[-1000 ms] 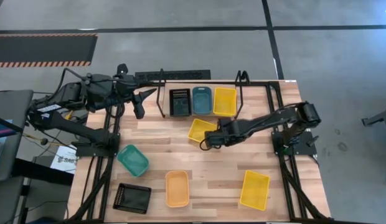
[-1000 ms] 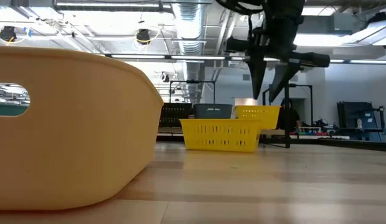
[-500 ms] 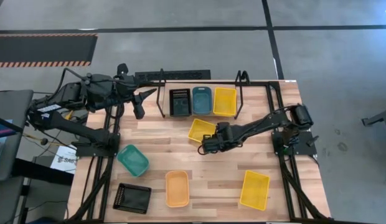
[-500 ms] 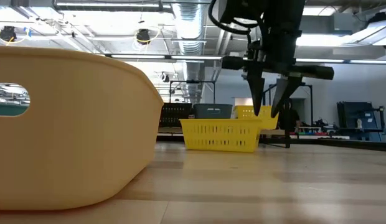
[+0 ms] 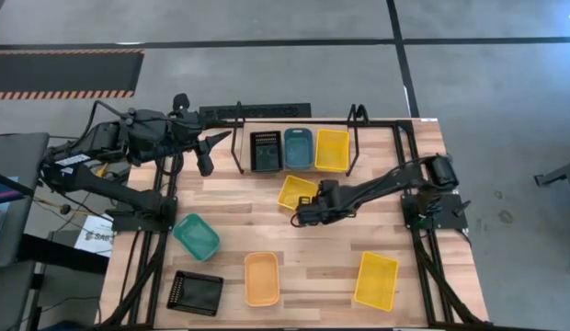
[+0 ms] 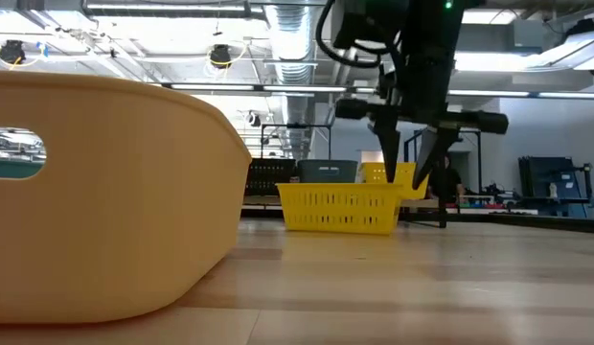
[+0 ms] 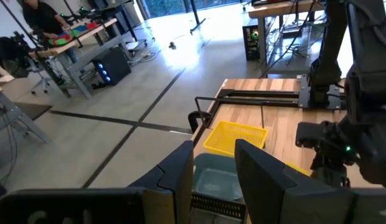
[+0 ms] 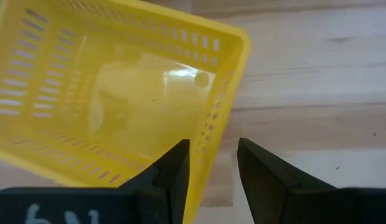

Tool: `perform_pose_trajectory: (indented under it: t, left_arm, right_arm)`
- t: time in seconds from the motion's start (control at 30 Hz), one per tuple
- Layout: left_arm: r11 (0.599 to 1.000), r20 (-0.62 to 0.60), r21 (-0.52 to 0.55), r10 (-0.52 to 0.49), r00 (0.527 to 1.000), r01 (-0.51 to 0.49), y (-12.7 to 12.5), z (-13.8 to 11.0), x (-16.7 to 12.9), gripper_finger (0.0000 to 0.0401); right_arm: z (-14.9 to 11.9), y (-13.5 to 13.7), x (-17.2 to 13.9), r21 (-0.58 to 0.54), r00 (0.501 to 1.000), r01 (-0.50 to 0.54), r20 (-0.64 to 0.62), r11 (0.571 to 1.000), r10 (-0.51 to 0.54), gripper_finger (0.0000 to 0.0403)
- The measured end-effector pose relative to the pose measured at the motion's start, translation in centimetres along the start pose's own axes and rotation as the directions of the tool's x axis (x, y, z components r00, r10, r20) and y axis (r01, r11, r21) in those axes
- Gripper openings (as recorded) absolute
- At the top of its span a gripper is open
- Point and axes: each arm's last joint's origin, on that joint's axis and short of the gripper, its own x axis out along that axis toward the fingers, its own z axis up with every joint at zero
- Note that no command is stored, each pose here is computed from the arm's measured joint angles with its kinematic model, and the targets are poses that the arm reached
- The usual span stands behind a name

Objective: Stack baskets on shelf by color
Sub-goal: Stack the top yellow bin on the yellow bin

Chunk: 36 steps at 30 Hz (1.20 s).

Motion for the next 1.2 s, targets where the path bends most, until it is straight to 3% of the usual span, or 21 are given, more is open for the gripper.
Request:
perform_pose_trajectory:
  t: [0.27, 0.37, 0.53, 0.73, 0.87, 1.03, 1.13, 1.2]
  left_arm:
    - [1.0, 0.0, 0.0, -0.002, 1.0, 0.002, 0.0, 0.0, 0.0, 0.0108]
    - [1.0, 0.0, 0.003, -0.003, 1.0, 0.003, 0.0, 0.0, 0.0, 0.0108]
    - [1.0, -0.001, 0.003, -0.003, 1.0, 0.003, 0.0, 0.0, 0.0, 0.0108]
    - [1.0, -0.008, 0.004, -0.005, 1.0, 0.005, 0.0, -0.1, 0.0, 0.0108]
    - [1.0, -0.009, 0.003, -0.005, 1.0, 0.005, 0.0, -0.1, 0.0, 0.0108]
    - [1.0, -0.013, 0.005, -0.006, 1.0, 0.006, 0.0, -0.1, 0.0, 0.0108]
    - [1.0, -0.014, 0.005, -0.017, 1.0, 0.017, -0.1, -0.2, 0.0, 0.0108]
    - [1.0, -0.013, 0.005, -0.031, 0.999, 0.031, -0.1, -0.1, 0.0, 0.0108]
  right_arm:
    - [-0.8, 0.6, 1.4, -0.013, 1.0, 0.002, -0.019, 1.0, -0.002, 0.0149]
    - [-0.5, 0.6, 1.5, -0.033, 1.0, 0.004, -0.02, 0.999, -0.004, 0.0116]
    - [-0.3, 0.8, 1.4, -0.091, 0.999, -0.011, -0.033, 0.996, 0.008, 0.0018]
    - [-0.1, 1.2, 0.5, -0.167, 0.998, -0.046, -0.055, 0.985, 0.037, 0.0008]
    - [1.6, 2.1, -3.9, -0.293, 0.988, -0.154, -0.062, 0.944, 0.142, 0.0006]
    - [7.0, 1.5, -12.8, -0.501, 0.958, -0.181, 0.106, 0.847, 0.267, 0.0005]
    - [11.5, -0.4, -18.2, -0.621, 0.932, -0.146, 0.176, 0.77, 0.318, 0.0005]
    - [14.3, -2.1, -21.2, -0.713, 0.915, -0.132, 0.179, 0.689, 0.36, 0.0005]
